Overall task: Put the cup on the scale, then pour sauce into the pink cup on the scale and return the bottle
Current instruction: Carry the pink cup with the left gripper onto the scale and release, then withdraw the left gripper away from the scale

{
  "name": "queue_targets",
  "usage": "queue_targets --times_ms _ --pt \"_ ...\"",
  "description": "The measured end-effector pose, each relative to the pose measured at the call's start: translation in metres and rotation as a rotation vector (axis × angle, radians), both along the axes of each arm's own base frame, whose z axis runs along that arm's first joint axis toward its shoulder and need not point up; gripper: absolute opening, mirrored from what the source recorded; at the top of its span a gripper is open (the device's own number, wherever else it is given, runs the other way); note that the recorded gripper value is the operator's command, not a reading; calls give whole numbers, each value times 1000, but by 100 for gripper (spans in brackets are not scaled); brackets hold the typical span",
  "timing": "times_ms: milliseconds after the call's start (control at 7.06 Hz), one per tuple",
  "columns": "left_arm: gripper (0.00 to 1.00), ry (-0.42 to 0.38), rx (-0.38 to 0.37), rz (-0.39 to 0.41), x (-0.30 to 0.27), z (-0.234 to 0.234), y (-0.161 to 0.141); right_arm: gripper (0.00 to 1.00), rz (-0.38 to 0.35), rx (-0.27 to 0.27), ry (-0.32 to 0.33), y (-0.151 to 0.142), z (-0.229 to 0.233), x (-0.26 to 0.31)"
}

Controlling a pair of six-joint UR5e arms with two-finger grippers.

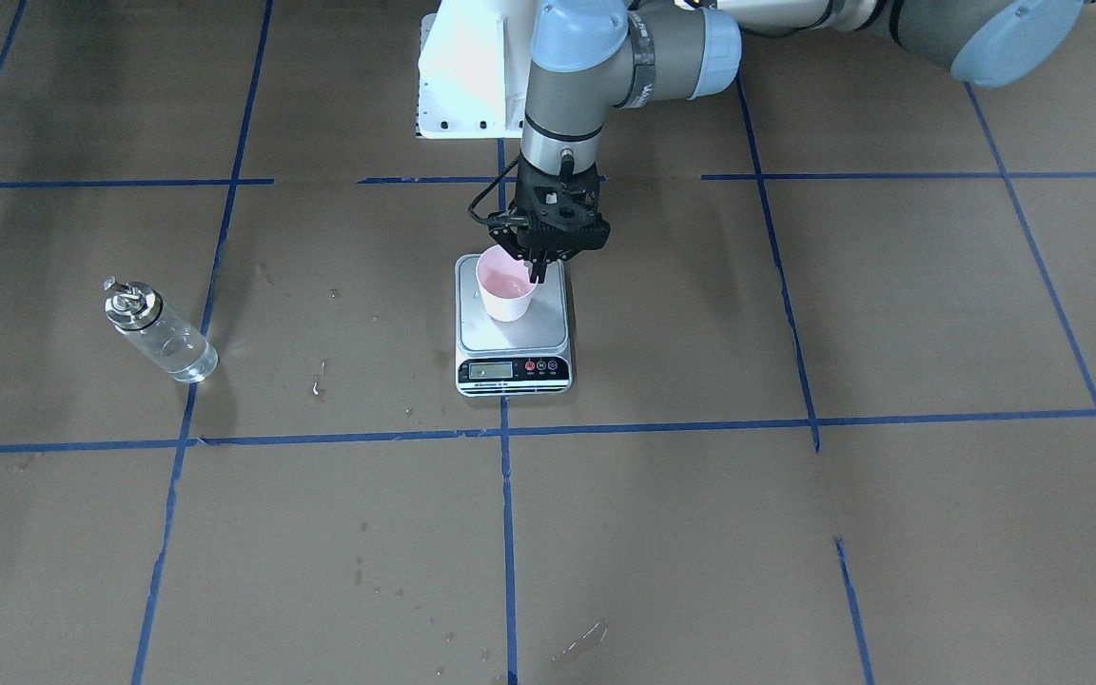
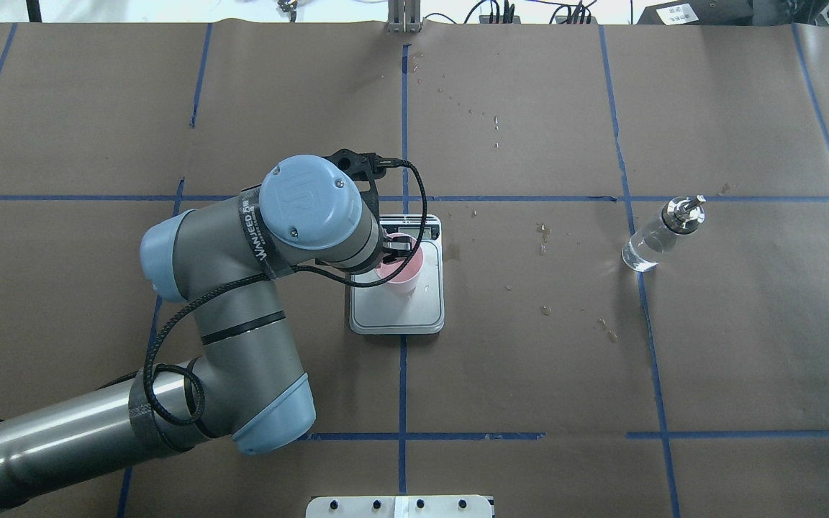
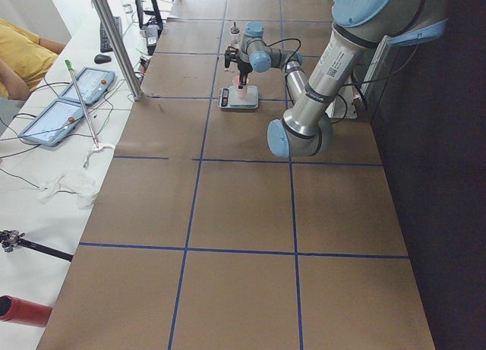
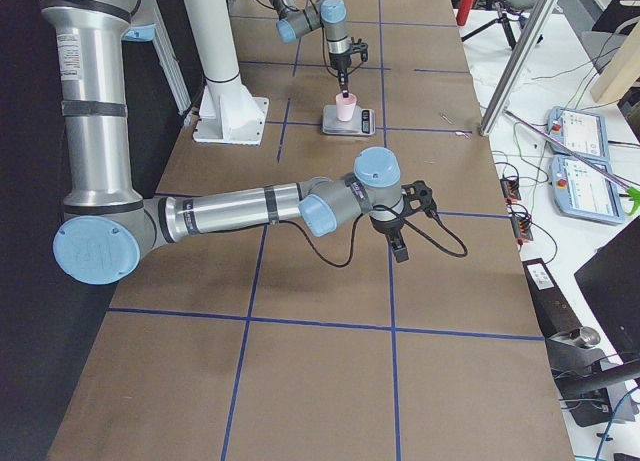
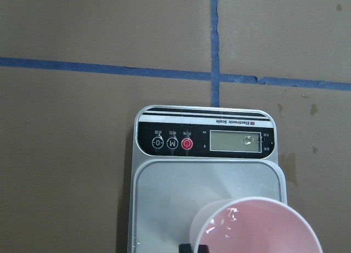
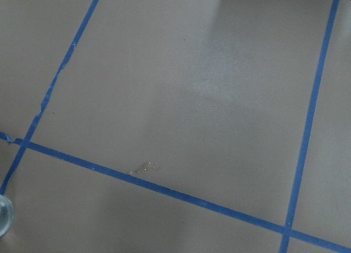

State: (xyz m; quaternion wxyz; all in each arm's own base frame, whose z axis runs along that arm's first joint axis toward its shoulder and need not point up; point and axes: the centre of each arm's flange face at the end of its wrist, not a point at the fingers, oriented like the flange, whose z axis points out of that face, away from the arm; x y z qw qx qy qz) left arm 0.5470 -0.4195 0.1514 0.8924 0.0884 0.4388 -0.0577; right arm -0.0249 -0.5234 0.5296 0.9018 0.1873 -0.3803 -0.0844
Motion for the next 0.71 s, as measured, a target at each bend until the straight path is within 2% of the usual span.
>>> queue_targets --times_ms 142,283,425,708 --pt "67 -1 1 2 0 1 0 100 0 0 0 0 0 0" --pt "100 -3 5 5 0 2 1 100 0 -1 1 0 1 0" --pt "100 -3 25 18 -3 0 2 100 0 -2 0 0 1 0" --pt "100 -32 151 77 -48 9 -4 100 28 -23 -16 2 -5 0"
